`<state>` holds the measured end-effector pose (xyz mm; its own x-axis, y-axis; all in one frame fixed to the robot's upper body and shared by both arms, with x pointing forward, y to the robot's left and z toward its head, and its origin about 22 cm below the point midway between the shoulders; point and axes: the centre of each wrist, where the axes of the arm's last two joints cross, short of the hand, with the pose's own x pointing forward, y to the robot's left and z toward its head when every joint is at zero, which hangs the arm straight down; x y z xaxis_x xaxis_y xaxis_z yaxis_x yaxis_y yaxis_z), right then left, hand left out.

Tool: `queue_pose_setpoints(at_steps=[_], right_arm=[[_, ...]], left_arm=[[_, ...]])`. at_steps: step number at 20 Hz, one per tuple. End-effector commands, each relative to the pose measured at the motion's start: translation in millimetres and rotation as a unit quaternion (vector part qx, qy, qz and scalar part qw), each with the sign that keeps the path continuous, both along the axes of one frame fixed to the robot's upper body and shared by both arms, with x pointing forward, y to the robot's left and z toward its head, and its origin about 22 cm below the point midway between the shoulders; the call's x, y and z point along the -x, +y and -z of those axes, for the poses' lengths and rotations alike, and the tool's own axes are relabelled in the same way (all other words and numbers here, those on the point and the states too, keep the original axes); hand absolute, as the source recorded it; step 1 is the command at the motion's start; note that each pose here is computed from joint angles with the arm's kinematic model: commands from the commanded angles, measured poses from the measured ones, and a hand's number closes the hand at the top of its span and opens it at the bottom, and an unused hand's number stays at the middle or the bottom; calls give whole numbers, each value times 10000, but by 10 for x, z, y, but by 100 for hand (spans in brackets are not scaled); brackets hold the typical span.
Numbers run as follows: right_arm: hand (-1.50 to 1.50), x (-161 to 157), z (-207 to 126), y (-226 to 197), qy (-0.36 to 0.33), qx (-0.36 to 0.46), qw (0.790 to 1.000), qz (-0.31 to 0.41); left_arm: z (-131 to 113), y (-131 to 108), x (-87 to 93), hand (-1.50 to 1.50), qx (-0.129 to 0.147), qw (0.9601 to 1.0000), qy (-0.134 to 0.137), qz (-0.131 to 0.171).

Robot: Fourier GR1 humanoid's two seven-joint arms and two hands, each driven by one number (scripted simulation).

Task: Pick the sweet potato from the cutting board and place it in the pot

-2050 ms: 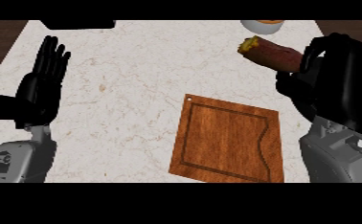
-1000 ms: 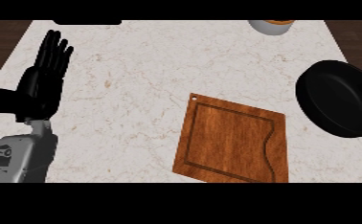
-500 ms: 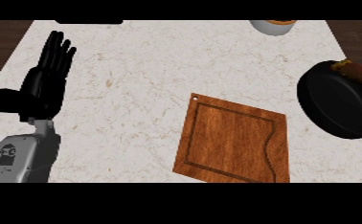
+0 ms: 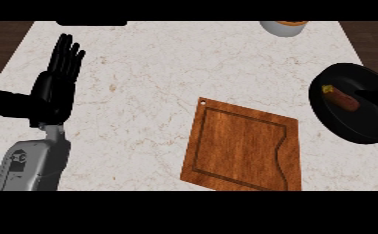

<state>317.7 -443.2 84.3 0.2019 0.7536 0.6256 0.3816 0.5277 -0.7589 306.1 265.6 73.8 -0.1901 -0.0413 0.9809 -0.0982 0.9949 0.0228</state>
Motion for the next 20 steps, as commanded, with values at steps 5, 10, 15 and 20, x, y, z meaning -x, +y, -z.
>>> queue_pose_setpoints(at_steps=[5,10,15,20], right_arm=[[-150,80,-82,-160,-987,-1429,9841,364],[-150,286,-221,-478,-1470,-1959,9677,594],[-150,786,-222,-869,-2077,-2037,9541,707],[-150,1040,-33,-1242,-2426,-2338,9377,850]], left_arm=[[-24,29,32,0,-11,10000,40,-1],[-169,8,-88,0,-18,10000,34,-67],[-188,23,-35,0,-18,10000,18,4],[-53,-130,109,0,-21,10000,-2,43]])
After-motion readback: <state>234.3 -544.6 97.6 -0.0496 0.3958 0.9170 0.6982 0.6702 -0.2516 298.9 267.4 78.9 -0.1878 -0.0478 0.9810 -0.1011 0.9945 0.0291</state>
